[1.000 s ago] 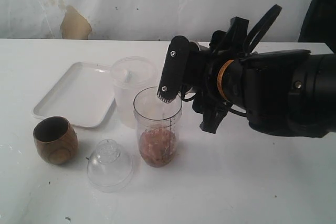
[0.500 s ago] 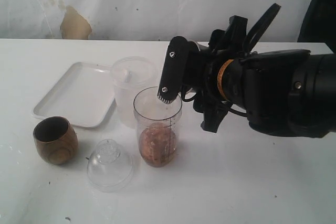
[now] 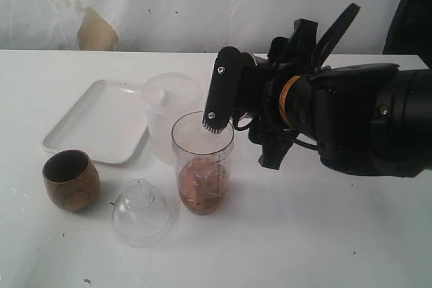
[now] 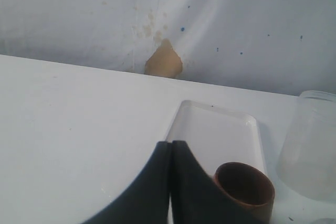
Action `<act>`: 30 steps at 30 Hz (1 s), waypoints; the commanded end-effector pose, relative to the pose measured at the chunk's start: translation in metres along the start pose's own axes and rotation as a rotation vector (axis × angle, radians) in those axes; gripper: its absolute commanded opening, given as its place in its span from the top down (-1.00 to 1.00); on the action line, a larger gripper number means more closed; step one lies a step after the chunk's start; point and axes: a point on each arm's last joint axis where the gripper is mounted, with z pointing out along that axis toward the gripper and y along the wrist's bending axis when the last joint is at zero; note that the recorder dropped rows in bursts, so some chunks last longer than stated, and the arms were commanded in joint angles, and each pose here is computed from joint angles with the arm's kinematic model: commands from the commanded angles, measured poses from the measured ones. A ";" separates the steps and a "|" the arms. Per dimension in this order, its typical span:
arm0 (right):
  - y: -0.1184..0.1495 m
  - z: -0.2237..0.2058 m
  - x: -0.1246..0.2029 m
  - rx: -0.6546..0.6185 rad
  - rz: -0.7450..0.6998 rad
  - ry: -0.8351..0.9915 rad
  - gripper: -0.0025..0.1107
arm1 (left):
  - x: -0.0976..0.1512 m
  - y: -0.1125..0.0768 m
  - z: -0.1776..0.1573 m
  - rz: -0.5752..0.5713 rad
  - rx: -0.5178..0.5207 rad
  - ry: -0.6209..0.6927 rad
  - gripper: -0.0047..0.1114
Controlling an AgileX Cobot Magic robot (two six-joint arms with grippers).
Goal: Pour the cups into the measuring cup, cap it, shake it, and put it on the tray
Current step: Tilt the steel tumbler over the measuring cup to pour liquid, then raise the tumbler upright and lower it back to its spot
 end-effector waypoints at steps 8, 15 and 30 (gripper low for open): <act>-0.007 -0.009 -0.007 -0.012 0.183 -0.089 0.96 | 0.002 0.000 0.000 0.006 -0.001 0.001 0.92; -0.025 -0.026 -0.010 -0.045 0.397 -0.265 0.96 | 0.002 0.000 0.000 0.006 -0.001 0.001 0.92; -0.066 -0.022 0.022 -0.163 0.863 -0.510 0.96 | 0.002 0.000 0.000 0.006 -0.001 0.001 0.92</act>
